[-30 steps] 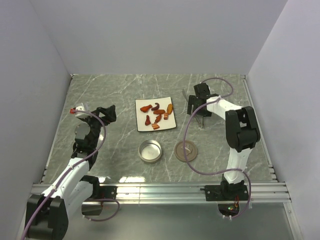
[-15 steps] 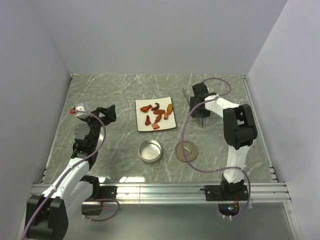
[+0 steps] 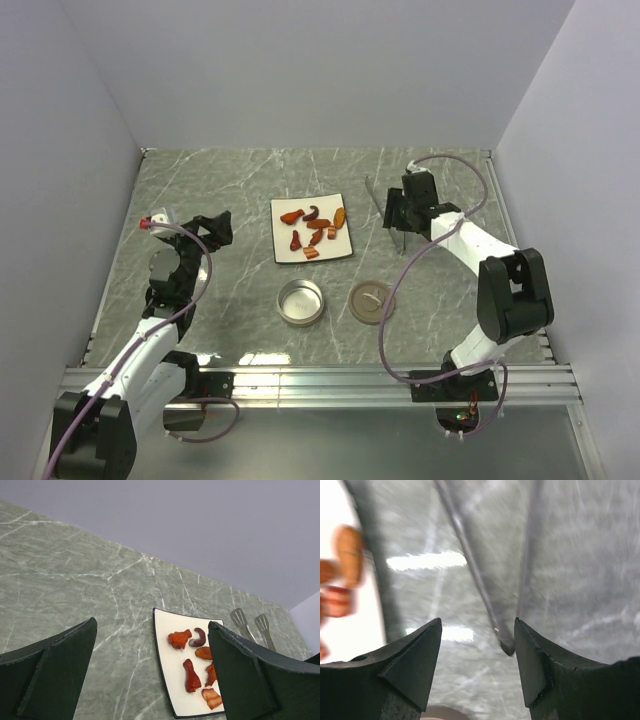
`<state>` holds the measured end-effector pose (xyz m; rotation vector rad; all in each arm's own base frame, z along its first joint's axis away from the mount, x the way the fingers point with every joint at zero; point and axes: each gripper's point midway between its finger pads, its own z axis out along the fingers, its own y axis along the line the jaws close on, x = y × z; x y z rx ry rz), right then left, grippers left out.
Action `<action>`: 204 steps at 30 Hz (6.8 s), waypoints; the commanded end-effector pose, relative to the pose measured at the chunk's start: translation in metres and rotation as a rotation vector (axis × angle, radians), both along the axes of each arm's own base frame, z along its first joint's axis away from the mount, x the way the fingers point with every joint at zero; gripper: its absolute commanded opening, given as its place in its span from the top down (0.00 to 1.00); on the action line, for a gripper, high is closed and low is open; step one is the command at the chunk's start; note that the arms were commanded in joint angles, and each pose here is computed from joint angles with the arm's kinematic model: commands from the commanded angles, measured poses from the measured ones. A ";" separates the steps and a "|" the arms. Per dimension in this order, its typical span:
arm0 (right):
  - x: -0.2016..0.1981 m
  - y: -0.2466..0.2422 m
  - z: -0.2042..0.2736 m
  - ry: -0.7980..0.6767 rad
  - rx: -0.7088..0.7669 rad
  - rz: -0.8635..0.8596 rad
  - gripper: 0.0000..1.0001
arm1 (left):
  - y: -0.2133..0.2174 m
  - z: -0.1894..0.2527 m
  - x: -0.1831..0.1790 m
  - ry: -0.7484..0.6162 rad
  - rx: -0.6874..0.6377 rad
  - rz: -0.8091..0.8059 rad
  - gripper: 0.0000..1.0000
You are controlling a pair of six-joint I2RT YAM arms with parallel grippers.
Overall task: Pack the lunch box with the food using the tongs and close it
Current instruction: Grab the clamp with the right arm, then pick up the food using the clamp, then place the food into the lunch box
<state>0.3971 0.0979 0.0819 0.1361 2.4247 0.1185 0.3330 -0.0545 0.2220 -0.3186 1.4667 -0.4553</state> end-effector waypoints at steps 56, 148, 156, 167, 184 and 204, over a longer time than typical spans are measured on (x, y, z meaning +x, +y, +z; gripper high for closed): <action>0.062 -0.006 -0.052 0.212 -0.106 -0.013 0.43 | 0.004 0.016 -0.010 -0.068 -0.022 0.010 0.01; -0.054 0.086 0.043 -0.210 -0.032 0.190 0.61 | -0.002 0.016 -0.016 -0.083 -0.028 -0.028 0.00; -0.061 0.086 0.055 -0.241 -0.003 0.207 0.69 | -0.001 0.016 -0.016 -0.083 -0.028 -0.025 0.01; -0.086 0.097 0.078 -0.291 0.093 0.306 0.68 | -0.003 0.013 -0.013 -0.067 -0.024 -0.030 0.00; -0.215 0.144 0.082 -0.291 0.310 0.580 0.69 | -0.006 0.005 -0.007 -0.020 -0.031 -0.045 0.00; -0.269 0.138 0.065 -0.194 0.246 0.622 0.68 | -0.006 0.005 -0.009 -0.018 -0.038 -0.047 0.00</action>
